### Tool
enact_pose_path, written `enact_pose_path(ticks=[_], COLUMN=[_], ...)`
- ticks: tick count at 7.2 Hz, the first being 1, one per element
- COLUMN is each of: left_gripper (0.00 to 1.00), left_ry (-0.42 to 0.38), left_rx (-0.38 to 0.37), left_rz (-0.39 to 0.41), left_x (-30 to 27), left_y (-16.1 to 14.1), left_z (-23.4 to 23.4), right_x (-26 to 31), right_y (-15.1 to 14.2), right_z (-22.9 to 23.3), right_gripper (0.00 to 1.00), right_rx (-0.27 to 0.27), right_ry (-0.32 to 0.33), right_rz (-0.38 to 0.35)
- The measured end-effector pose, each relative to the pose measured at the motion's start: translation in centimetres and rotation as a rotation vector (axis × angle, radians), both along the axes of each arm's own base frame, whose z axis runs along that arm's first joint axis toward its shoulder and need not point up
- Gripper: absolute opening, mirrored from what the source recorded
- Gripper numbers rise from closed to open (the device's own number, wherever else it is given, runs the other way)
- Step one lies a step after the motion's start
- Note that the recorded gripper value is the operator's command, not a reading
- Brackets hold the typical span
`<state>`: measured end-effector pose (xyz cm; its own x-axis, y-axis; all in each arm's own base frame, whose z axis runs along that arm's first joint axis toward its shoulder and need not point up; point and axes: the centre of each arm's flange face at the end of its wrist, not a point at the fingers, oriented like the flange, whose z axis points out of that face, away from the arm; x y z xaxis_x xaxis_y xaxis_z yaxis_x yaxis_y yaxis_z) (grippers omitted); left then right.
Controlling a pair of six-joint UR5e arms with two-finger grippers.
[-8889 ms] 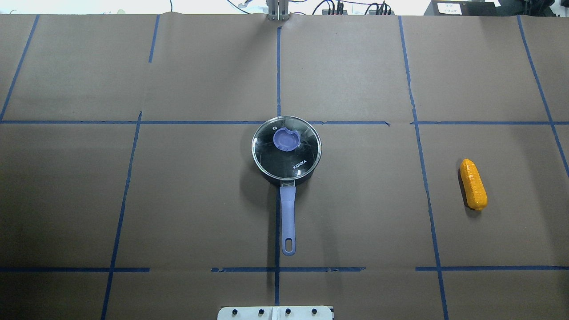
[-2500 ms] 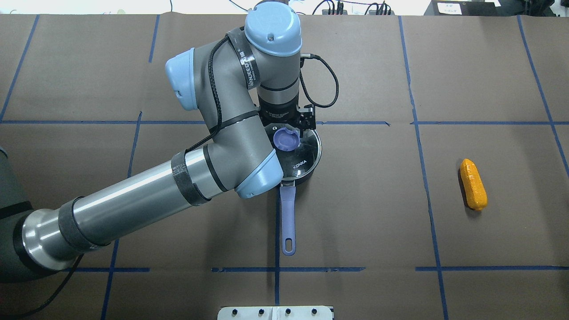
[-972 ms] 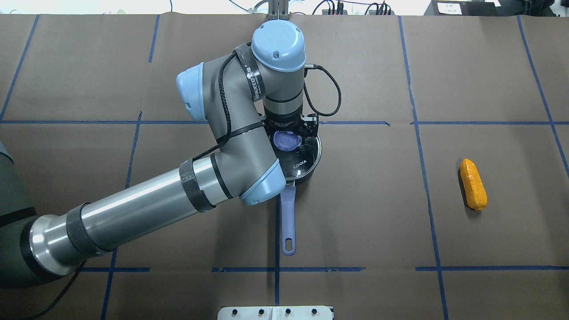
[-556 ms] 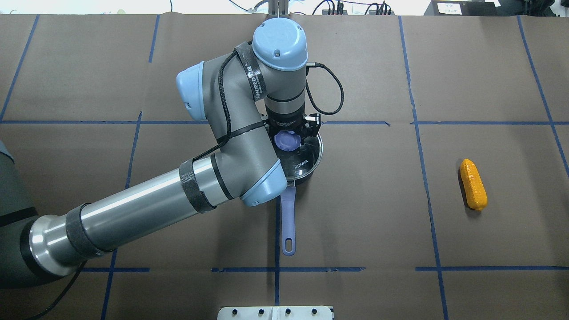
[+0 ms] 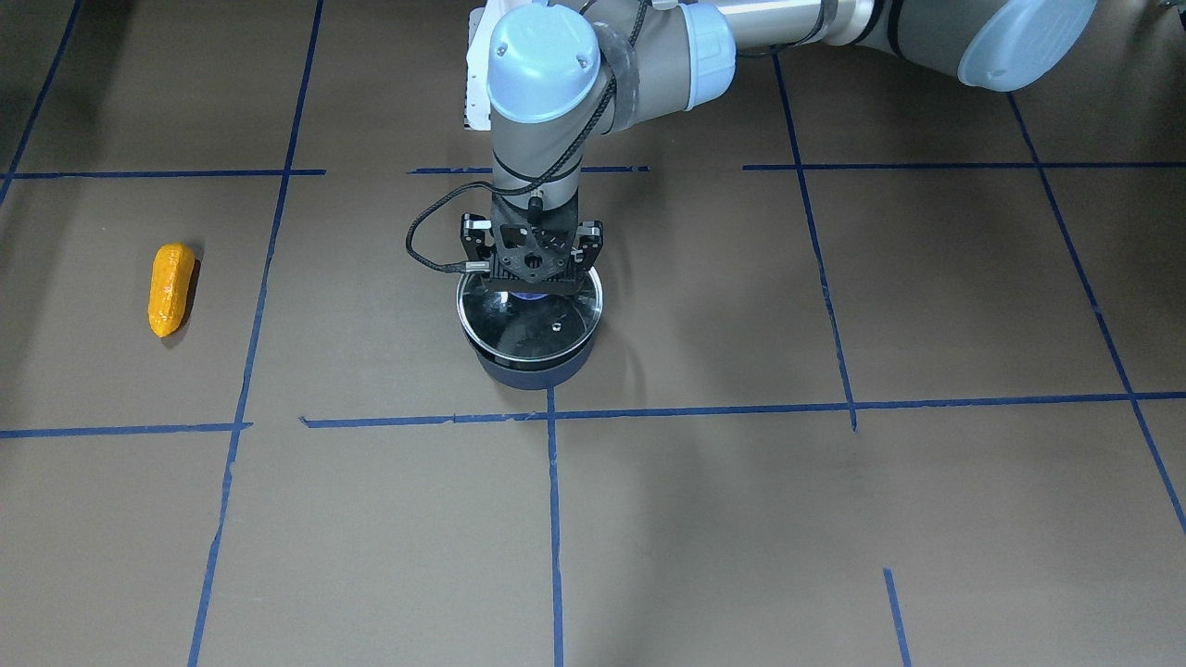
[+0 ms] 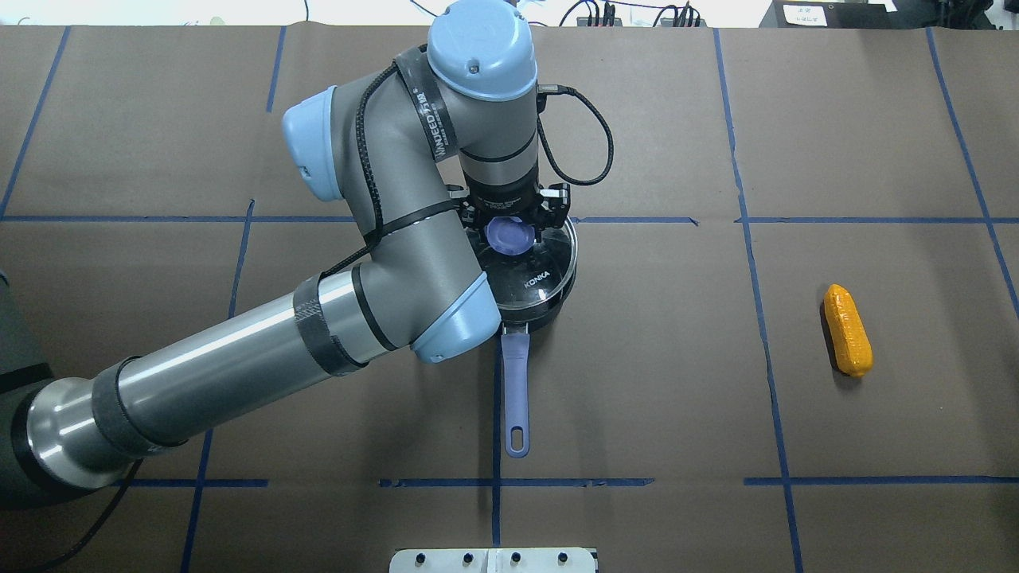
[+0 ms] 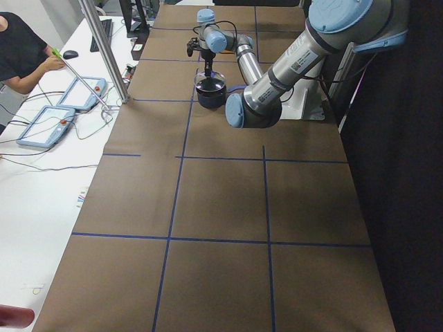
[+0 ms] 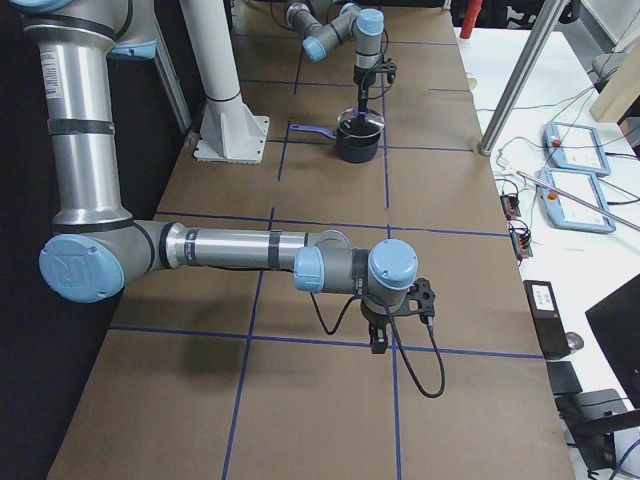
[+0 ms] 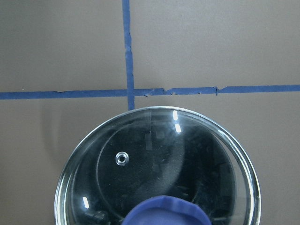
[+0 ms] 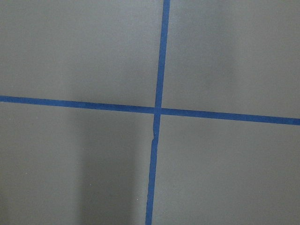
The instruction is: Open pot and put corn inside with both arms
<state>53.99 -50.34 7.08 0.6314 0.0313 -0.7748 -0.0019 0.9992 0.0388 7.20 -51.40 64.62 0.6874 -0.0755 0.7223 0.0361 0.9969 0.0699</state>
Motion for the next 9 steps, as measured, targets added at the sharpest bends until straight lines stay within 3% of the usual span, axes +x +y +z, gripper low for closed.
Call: enact_pose_path(ticks=[4, 6, 9], left_gripper=[0.14, 0.15, 0.16], left_ry=[-0.041, -0.089, -0.102], left_rx=[0.050, 0.073, 0.069], left_rz=[0.013, 0.046, 0.080], left_x=[-10.2, -15.2, -12.3], left_y=[2.7, 4.8, 4.5], left_z=[8.4, 11.0, 15.0], right_x=[0.0, -0.1, -0.1], right_y=[-0.7, -0.4, -0.1], right_z=[-1.0, -0.5, 0.0], right_gripper=[1.00, 1.00, 1.00], right_rx=[-0.046, -0.028, -0.016], right_ry=[-0.006, -0.011, -0.013], right_rz=[0.066, 0.075, 0.077])
